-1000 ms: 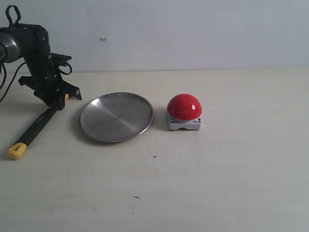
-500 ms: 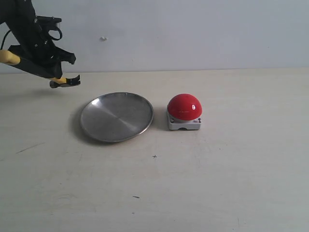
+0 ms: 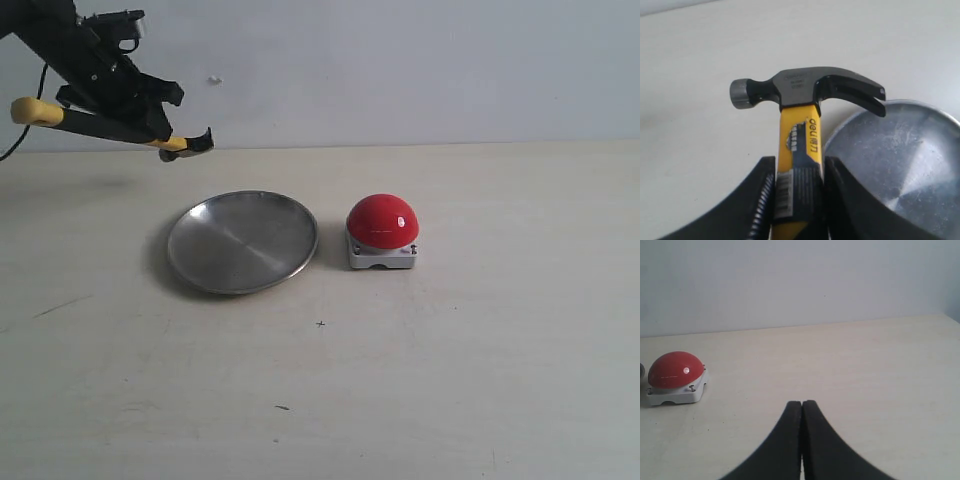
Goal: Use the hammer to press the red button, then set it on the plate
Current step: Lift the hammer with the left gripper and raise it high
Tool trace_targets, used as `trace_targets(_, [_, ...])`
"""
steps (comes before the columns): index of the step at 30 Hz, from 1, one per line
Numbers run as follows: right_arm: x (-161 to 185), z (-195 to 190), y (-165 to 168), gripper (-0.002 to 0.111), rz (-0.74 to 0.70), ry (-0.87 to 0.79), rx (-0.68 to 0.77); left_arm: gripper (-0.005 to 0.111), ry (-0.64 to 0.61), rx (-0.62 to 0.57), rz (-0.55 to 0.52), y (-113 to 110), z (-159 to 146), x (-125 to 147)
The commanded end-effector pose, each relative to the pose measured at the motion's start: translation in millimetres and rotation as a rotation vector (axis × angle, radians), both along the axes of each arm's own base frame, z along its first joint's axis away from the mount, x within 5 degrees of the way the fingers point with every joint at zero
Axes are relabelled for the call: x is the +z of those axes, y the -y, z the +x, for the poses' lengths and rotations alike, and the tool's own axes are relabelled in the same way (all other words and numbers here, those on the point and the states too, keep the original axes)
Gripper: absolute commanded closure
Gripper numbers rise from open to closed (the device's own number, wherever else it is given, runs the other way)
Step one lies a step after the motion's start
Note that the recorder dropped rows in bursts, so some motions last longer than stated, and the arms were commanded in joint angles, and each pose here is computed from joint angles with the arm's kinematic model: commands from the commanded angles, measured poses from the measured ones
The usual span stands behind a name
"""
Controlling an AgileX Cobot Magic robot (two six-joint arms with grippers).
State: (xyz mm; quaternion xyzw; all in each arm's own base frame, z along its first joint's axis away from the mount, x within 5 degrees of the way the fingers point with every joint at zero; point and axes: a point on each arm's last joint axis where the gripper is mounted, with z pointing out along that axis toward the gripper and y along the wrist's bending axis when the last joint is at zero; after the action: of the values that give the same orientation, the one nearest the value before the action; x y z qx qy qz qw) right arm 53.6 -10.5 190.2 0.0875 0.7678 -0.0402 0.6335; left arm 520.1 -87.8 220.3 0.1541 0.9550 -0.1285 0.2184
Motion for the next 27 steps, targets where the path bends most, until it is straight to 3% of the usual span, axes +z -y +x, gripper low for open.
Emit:
trace_targets(1, [0.1, -0.1, 0.4, 0.108, -0.007, 0.009, -0.005, 0.107, 0.112, -0.034, -0.023, 1.5, -1.7, 30.3])
trace_targets(15, [0.1, -0.1, 0.4, 0.108, -0.021, 0.006, -0.003, 0.107, 0.217, -0.081, -0.028, 15.1, -11.8, 32.3])
trace_targets(27, [0.8, -0.1, 0.8, 0.108, -0.044, 0.010, -0.003, 0.107, 0.498, -0.039, 0.027, 25.6, -71.1, 49.7])
